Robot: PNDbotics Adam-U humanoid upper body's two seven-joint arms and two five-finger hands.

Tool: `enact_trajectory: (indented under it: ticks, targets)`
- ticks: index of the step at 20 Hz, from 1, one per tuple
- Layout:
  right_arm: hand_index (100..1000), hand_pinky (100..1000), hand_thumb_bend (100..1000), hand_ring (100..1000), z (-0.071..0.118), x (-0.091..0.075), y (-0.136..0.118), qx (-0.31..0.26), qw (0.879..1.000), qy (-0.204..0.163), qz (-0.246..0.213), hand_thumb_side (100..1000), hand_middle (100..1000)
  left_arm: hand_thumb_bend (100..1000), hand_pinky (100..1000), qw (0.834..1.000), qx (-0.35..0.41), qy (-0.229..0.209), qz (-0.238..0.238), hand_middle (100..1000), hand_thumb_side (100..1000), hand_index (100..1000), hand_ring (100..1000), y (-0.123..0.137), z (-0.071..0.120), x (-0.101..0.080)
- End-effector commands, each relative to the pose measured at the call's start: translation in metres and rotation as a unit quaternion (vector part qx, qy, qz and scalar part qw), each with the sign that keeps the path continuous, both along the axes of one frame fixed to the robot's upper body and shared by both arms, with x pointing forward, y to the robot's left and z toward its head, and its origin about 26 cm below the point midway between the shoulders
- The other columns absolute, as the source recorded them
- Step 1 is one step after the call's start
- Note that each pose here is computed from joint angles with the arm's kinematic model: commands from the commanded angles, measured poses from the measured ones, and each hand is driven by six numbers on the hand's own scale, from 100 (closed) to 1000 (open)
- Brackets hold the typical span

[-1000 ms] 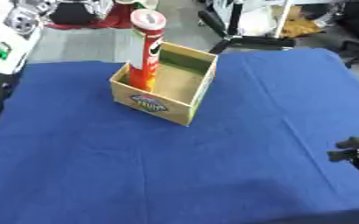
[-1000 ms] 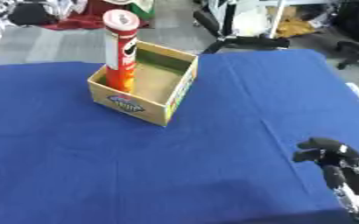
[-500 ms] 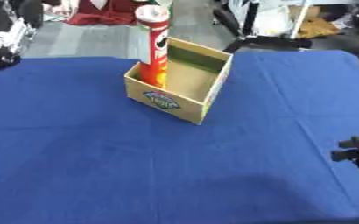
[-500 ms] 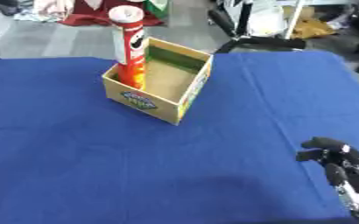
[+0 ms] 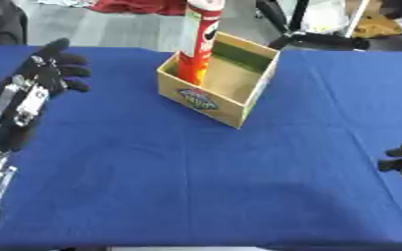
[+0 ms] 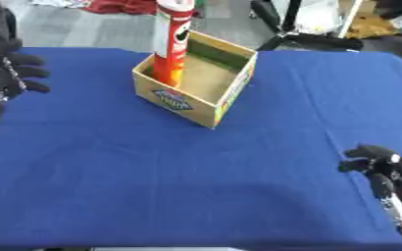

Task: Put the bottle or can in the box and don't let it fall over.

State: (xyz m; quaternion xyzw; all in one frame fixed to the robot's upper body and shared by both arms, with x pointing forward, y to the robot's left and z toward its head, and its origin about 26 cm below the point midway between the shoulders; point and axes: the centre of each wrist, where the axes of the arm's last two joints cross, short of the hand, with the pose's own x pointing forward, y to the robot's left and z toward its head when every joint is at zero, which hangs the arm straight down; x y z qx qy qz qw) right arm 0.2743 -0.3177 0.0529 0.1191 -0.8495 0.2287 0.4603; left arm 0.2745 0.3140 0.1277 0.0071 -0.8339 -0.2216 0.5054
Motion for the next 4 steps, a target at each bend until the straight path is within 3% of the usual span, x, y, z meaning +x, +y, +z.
enact_trajectory:
  ticks: [1, 4]
  targets:
    - [849, 822, 100, 685, 0.0040, -0.0006, -0.0025, -0.003, 1.000, -0.006, -0.007, 501, 743, 100, 706, 1.000, -0.003, 0.013, 0.002, 768, 791, 978, 782, -0.0077, -0.0077, 0.0039]
    - [849, 821, 100, 684, 0.0031, -0.0007, -0.0019, -0.003, 1.000, -0.005, -0.007, 502, 743, 100, 705, 1.000, -0.010, 0.016, -0.005, 769, 792, 978, 782, -0.0133, -0.0124, 0.0080]
